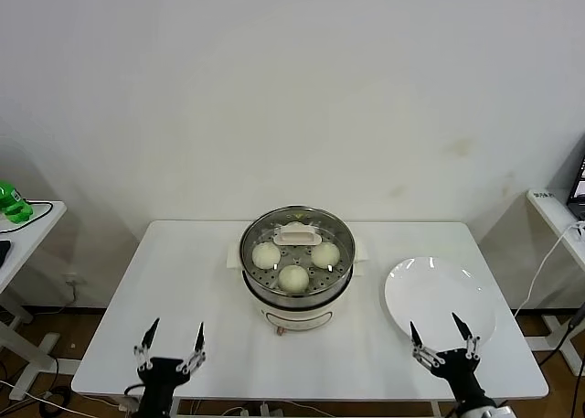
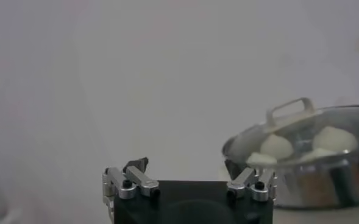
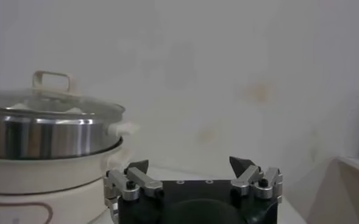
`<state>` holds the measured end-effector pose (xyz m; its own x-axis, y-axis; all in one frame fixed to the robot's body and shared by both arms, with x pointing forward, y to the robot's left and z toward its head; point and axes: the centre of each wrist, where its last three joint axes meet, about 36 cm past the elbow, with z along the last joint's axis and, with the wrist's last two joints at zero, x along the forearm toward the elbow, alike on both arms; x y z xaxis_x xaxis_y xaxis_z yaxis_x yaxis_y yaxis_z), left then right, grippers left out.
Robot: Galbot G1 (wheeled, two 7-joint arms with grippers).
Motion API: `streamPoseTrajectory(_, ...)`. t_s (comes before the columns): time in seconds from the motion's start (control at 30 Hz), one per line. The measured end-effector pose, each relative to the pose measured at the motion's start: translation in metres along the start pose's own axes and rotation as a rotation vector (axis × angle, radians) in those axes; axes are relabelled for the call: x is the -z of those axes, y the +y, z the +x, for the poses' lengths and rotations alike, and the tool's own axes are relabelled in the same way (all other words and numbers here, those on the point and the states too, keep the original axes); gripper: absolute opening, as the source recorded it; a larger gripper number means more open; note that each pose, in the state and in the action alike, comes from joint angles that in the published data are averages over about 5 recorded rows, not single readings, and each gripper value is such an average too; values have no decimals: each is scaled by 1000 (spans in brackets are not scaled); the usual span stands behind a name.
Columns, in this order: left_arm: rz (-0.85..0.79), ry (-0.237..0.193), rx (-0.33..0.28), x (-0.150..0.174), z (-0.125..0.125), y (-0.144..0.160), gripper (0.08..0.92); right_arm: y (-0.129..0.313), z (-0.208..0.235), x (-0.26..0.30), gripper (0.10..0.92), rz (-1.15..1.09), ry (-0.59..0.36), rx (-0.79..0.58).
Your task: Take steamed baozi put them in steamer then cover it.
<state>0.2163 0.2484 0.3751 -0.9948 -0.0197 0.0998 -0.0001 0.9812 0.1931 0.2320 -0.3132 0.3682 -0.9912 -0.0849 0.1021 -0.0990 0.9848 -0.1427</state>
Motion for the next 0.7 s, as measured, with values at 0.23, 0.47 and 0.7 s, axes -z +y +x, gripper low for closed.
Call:
streamPoseTrajectory(0.23, 28, 56, 19, -13, 20, -3, 823, 4, 5, 4, 823, -15, 32, 22)
streamPoseTrajectory(0.47, 39, 88, 26, -25, 31, -8, 823, 8, 5, 5, 823, -25, 45, 39)
streamPoseTrajectory(0.7, 41, 103, 30, -29, 38, -11, 823, 15, 5, 4, 823, -36, 55, 48)
